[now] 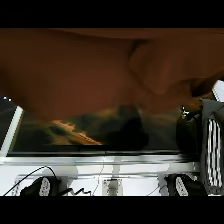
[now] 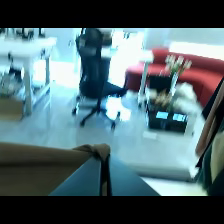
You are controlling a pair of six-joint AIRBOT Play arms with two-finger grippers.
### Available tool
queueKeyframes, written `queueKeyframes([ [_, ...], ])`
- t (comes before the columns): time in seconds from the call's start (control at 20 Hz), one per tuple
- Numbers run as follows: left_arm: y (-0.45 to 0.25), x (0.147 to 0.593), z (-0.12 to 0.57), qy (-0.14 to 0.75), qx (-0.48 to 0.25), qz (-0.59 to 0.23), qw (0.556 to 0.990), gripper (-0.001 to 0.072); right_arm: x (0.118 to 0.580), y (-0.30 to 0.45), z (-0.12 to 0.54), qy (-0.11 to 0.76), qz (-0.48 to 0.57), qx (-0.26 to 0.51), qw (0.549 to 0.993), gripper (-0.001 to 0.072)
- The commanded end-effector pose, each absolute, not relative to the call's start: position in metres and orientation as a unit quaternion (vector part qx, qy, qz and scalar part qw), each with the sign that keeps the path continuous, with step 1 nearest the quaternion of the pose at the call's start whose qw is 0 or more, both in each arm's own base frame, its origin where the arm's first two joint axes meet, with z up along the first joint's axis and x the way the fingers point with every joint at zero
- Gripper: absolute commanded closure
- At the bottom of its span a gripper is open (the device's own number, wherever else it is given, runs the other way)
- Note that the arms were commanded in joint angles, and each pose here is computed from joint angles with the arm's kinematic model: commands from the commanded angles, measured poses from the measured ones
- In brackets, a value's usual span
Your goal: Fold the clothes and pants, and hang the long-sleeved shirts on hangers.
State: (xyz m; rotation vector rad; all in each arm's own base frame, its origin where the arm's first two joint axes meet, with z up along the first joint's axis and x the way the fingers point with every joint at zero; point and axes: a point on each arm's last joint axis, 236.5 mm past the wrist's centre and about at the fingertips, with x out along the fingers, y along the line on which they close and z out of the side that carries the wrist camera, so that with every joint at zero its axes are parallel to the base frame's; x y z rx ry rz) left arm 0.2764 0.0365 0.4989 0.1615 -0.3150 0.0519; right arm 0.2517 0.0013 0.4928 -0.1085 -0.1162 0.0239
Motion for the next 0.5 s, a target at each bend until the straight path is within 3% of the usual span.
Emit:
queueKeyframes([
  [0.0,0.027,0.259,0.509,-0.176,0.086,0.026,0.980,0.0685,0.236,0.007,0.505,-0.077,0.012,-0.059,0.995,0.0700],
  [0.2,0.034,0.314,0.432,-0.055,0.031,-0.026,0.998,0.0685,0.301,-0.005,0.443,0.044,0.038,-0.002,0.998,0.0701],
  [0.45,0.011,0.401,0.216,0.233,-0.106,-0.161,0.953,0.0685,0.412,-0.010,0.261,0.329,0.119,0.123,0.929,0.0700],
])
